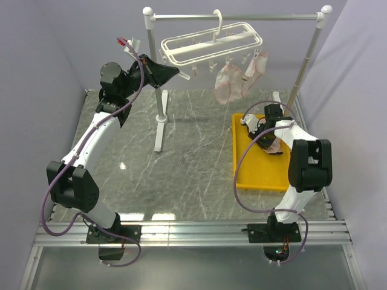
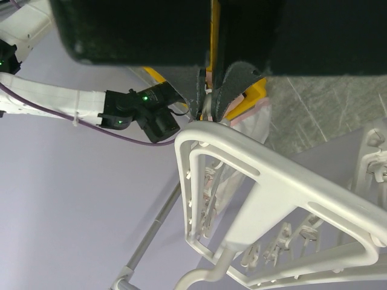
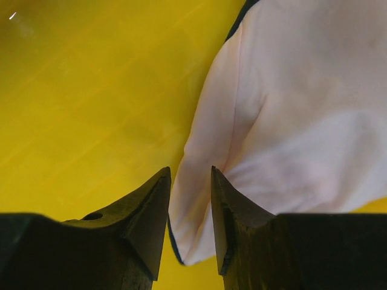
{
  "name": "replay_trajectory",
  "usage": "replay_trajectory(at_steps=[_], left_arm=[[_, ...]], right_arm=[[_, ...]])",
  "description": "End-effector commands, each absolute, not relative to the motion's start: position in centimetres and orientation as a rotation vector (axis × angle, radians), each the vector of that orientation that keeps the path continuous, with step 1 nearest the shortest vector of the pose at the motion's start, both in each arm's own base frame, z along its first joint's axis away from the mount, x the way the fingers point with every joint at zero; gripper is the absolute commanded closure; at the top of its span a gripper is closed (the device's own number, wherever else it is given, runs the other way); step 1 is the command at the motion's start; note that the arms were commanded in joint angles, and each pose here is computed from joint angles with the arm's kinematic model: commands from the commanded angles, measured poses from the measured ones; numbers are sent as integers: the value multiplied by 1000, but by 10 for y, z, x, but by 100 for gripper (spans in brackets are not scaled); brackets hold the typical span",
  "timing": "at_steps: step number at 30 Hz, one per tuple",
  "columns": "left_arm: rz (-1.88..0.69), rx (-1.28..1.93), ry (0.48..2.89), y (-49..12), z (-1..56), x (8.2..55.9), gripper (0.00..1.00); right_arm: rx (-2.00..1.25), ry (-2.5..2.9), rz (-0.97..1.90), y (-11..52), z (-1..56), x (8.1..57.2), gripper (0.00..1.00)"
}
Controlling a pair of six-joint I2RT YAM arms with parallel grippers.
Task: Clip the underwear to the hanger
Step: Adjust the underwear in the bin.
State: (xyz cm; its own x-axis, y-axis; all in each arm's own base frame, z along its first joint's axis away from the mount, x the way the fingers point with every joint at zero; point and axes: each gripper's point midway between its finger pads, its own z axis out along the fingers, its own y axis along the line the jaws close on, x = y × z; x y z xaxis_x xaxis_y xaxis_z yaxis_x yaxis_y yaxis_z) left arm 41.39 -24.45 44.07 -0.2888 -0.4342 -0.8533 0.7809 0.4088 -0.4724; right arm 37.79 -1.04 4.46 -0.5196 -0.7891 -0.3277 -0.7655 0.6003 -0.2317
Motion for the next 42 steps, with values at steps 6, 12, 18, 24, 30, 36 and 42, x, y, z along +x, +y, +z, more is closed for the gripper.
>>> replay_trajectory(at_steps=[6,12,18,24,30,36,42], left_arm=[[-1204,356,1354,-243,460,416,100],[-1192,360,1355,-243,460,419,100],[-1179,365,1365,-242,459,419,100],[-1190,358,1366,-243,459,422,100],[-1183,357,1367,-243,456,425,100],[-1197,343,1368,-243,455,426,100],[-1186,345,1360,-242,459,427,100]], right_arm=[[-1199,2418,-97,2,35,407,63],[-1190,2422,12,14,39,405,84],[-1168,2337,125,33,96,383,100],[-1120,2297,24,24,140,373,81],[-1077,2411,41,20,109,383,27],[-988,2461,-2,14,82,412,27],[-968,2532,-15,8,51,425,33]])
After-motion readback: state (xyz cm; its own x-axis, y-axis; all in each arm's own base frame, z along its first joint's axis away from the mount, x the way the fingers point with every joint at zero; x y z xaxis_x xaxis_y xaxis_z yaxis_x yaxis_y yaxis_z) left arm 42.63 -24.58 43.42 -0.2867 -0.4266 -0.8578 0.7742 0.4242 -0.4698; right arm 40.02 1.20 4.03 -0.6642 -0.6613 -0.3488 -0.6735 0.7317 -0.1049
